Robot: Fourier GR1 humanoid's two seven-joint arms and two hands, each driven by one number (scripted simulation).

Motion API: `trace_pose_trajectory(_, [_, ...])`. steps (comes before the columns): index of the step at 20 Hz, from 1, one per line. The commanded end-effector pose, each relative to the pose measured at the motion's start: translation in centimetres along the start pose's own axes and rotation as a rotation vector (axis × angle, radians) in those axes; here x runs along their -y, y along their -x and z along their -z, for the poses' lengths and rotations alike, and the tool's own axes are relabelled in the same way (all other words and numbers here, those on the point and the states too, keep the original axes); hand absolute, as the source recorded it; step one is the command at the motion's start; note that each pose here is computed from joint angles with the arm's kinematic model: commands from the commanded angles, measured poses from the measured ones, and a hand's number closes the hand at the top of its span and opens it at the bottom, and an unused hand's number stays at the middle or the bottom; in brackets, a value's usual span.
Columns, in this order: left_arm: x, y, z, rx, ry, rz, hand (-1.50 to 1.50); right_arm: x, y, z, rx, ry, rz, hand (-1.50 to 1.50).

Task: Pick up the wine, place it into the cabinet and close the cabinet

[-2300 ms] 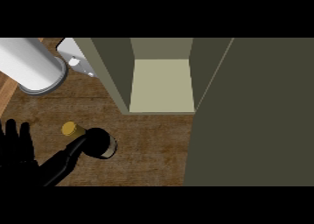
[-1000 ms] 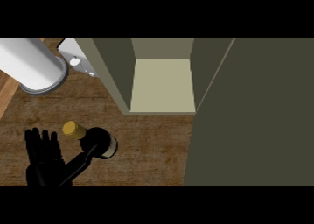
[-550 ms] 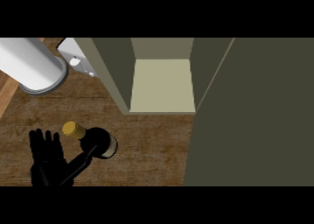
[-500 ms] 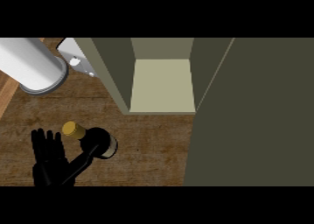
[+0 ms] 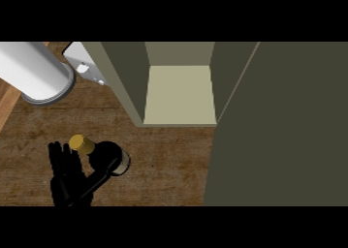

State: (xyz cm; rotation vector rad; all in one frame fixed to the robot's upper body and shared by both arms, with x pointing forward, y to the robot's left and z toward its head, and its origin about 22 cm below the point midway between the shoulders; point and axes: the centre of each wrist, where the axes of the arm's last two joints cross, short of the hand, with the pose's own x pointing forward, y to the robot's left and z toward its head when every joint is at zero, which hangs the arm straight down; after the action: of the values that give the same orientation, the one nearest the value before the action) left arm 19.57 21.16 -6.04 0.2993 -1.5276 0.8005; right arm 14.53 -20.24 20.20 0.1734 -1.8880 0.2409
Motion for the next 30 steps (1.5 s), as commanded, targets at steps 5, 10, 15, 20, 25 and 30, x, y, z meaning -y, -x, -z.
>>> trace_pose_trajectory(5, [-0.3,0.8,0.8,-0.035,0.034,-0.024,-1.5,1.0,-2.5,-2.7,0.06,0.001,-0.02,-1.5])
trace_pose_trajectory(10, [0.2,2.3,1.5,-0.007,0.04,-0.057,-1.5,0.2,-1.7,-0.9,0.065,0.019,-0.011,-1.5])
trace_pose_trajectory(15, [1.3,3.9,1.7,0.011,0.02,-0.082,-1.5,0.7,-2.8,-1.7,0.056,0.003,0.0,-1.5])
trace_pose_trajectory(20, [0.2,4.0,-0.1,-0.02,0.135,-0.161,1.5,0.4,-2.8,-2.0,0.065,-0.017,-0.008,-1.5])
trace_pose_trajectory(25, [0.3,3.9,2.7,-0.015,0.182,-0.082,1.5,0.9,-0.5,-1.3,0.042,0.008,-0.008,-1.5])
trace_pose_trajectory(30, [-1.6,3.0,3.7,0.064,0.403,0.116,1.5,0.1,-1.1,-1.3,0.046,0.01,-0.004,-1.5])
